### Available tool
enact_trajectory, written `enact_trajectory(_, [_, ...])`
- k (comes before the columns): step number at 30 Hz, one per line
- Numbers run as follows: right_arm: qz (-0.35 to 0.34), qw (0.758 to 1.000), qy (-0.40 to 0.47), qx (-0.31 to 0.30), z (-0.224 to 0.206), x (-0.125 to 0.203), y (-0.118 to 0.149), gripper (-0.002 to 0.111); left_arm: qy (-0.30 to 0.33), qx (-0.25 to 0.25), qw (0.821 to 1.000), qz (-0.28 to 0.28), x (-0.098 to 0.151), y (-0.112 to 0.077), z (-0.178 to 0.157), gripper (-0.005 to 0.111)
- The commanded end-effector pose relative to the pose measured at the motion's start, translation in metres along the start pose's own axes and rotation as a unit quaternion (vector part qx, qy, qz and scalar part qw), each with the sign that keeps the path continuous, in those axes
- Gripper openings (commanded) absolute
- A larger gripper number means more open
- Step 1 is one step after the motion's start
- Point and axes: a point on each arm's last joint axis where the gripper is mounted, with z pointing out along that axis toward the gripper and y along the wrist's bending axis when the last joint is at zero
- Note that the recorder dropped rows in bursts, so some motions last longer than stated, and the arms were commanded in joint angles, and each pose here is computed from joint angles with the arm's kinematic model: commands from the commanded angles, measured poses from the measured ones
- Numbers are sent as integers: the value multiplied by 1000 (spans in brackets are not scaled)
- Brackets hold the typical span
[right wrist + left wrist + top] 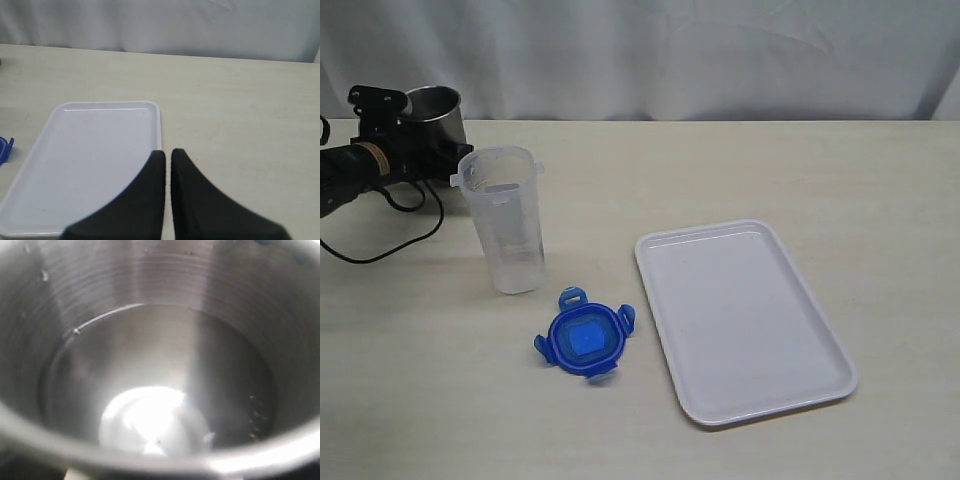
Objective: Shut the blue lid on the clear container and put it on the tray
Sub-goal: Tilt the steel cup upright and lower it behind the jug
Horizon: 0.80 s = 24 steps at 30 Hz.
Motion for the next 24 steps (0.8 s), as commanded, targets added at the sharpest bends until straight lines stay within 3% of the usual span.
enact_trajectory(1, [-2, 1000, -1, -1, 0, 1, 0, 4, -37, 11, 999, -1, -8, -1, 2, 0])
enact_trajectory(9, [-2, 1000, -1, -1, 0, 1, 0, 4, -38, 13, 999, -2, -7, -1, 2, 3])
enact_trajectory(17, [-2, 1000, -1, -1, 0, 1, 0, 4, -38, 13, 999, -3, -6, -1, 2, 48])
enact_trajectory(24, [-2, 1000, -1, -1, 0, 1, 0, 4, -33, 11, 999, -3, -5, -1, 2, 76])
